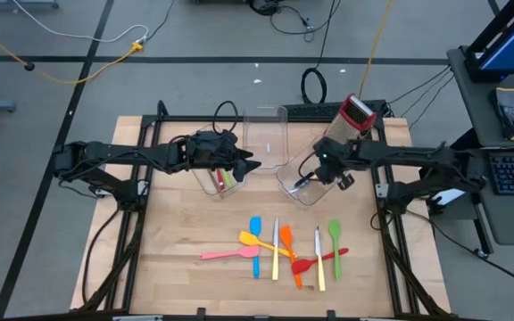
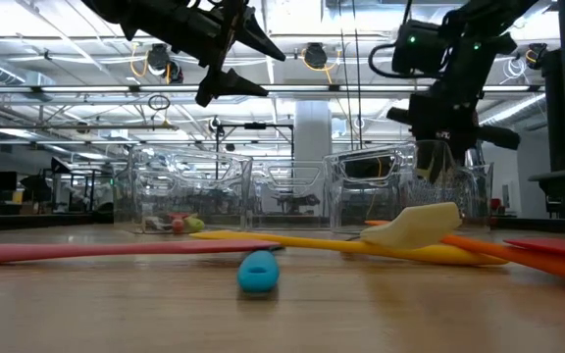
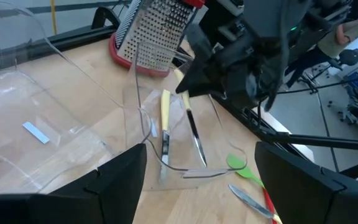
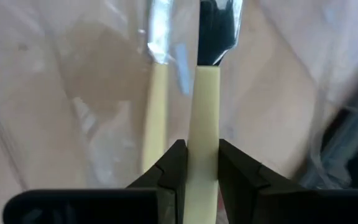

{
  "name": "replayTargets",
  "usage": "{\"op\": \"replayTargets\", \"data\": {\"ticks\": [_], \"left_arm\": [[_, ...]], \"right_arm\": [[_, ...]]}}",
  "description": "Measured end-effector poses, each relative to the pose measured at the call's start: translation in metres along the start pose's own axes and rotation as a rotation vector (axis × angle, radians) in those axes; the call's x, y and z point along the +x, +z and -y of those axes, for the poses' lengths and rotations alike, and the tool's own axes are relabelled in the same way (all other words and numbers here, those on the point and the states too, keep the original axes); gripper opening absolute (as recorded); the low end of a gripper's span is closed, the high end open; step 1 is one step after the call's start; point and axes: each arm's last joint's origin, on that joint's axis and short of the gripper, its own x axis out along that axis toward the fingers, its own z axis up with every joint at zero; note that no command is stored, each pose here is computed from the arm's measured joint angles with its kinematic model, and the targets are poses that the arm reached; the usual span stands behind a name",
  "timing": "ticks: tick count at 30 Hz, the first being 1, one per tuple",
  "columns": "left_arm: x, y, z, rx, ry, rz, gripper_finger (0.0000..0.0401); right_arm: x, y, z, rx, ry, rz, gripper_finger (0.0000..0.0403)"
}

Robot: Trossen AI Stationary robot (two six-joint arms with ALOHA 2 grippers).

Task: Pick & Place Kitchen Items
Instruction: Put the yellow table knife into the right transparent bin

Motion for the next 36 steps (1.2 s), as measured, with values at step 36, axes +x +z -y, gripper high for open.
{"op": "replayTargets", "data": {"ticks": [36], "left_arm": [[0.0,-0.001,0.0,-0.004,0.004,-0.006,0.0306]], "right_arm": [[0.042,0.005,0.002,0.061,0.114,-0.045,0.014]]}}
